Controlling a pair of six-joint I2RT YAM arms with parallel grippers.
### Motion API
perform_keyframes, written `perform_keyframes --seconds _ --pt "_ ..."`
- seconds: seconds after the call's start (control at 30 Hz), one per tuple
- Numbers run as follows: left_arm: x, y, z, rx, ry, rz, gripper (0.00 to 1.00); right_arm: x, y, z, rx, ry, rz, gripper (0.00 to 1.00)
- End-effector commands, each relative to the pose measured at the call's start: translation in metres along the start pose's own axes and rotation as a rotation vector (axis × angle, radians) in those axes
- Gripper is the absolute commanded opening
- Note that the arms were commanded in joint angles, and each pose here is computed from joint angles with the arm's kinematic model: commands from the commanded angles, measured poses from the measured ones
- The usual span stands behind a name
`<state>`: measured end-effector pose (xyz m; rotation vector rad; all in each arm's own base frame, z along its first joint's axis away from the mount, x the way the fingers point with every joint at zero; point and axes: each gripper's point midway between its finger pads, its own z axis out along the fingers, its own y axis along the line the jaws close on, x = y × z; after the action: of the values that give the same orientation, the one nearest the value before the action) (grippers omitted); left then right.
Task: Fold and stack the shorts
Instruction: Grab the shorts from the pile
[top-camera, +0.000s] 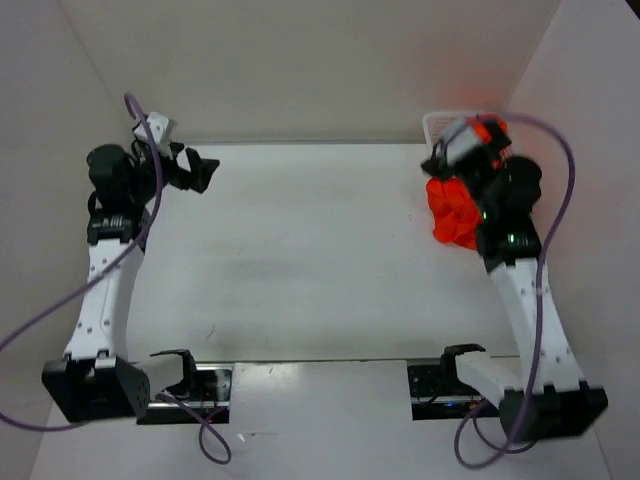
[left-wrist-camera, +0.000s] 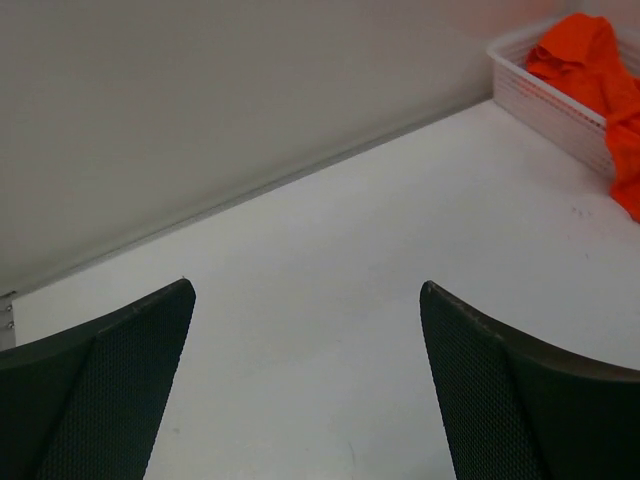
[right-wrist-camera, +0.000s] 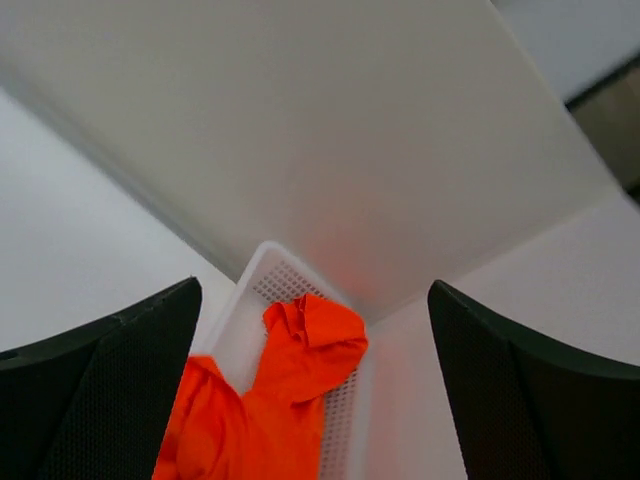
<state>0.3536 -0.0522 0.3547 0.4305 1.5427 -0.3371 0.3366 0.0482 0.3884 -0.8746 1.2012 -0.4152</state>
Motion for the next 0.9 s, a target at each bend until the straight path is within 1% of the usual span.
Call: perform_keyframes --seconds 0.0,0.03,0.07,0.1,0.13,0.2,0.23,0.3,0.33,0.37,0.43,0.5,0.53,0.57,0.6,0.63,0.67,0.7,0.77,0.8,0.83,0.87 --pt "0.072 0.023 0.038 -0.034 0.325 -0.198 1.0 0.122 0.001 0.048 0.153 0.572 0.57 0.98" --pt "0.09 0.019 0.038 -0.027 0.415 -0.249 1.0 0.146 0.006 0.052 0.146 0.65 0.626 0.98" --pt "0.099 0.021 0.041 -0.024 0.459 -0.277 1.0 0.168 0.012 0.051 0.137 0.721 0.688 0.98" --pt "0.12 0.017 0.05 0.006 0.524 -0.32 1.0 0.189 -0.008 0.052 0.192 0.738 0.742 0.98" --pt "0.13 0.011 0.048 0.03 0.567 -0.356 1.0 0.22 0.008 0.058 0.202 0.801 0.838 0.98" --pt "0.143 0.009 0.048 0.037 0.589 -0.373 1.0 0.248 0.004 0.062 0.235 0.828 0.903 0.98" --pt "0.148 0.004 0.046 0.056 0.598 -0.388 1.0 0.269 0.018 0.067 0.215 0.864 0.928 0.98" --pt "0.163 -0.009 0.041 0.09 0.637 -0.42 1.0 0.283 0.019 0.074 0.211 0.876 0.937 0.98" --pt "0.164 -0.008 0.04 0.081 0.64 -0.417 1.0 0.296 0.033 0.079 0.171 0.899 0.939 0.98" --pt "0.17 -0.008 0.038 0.072 0.655 -0.421 1.0 0.303 0.028 0.08 0.184 0.901 0.94 0.98" --pt "0.178 -0.001 0.035 0.026 0.679 -0.41 1.0 0.316 0.032 0.082 0.174 0.914 0.954 0.98" --pt "0.191 0.0 0.029 0.001 0.711 -0.415 1.0 0.329 0.044 0.081 0.137 0.938 0.972 0.98" --pt "0.193 0.004 0.028 -0.023 0.718 -0.405 1.0 0.328 0.045 0.081 0.12 0.933 0.958 0.95" --pt "0.197 0.004 0.026 -0.031 0.73 -0.407 1.0 0.332 0.061 0.076 0.072 0.955 0.97 0.91" --pt "0.198 0.006 0.025 -0.043 0.733 -0.403 1.0 0.332 0.068 0.074 0.054 0.965 0.981 0.78" --pt "0.201 0.004 0.024 -0.042 0.741 -0.407 1.0 0.333 0.076 0.071 0.03 0.973 0.983 0.71" --pt "0.198 0.004 0.023 -0.043 0.733 -0.403 1.0 0.332 0.077 0.072 0.021 0.966 0.989 0.57" --pt "0.198 0.004 0.023 -0.043 0.733 -0.403 1.0 0.332 0.082 0.07 0.008 0.97 0.997 0.5" --pt "0.198 0.004 0.023 -0.043 0.733 -0.403 1.0 0.331 0.085 0.069 -0.004 0.973 1.004 0.41" --pt "0.198 0.004 0.023 -0.043 0.733 -0.403 1.0 0.328 0.083 0.067 -0.005 0.974 1.005 0.35" --pt "0.198 0.004 0.023 -0.043 0.733 -0.403 1.0 0.33 0.087 0.065 -0.015 0.981 0.998 0.35" --pt "0.195 0.004 0.023 -0.043 0.725 -0.399 1.0 0.327 0.083 0.066 -0.01 0.973 0.995 0.37"
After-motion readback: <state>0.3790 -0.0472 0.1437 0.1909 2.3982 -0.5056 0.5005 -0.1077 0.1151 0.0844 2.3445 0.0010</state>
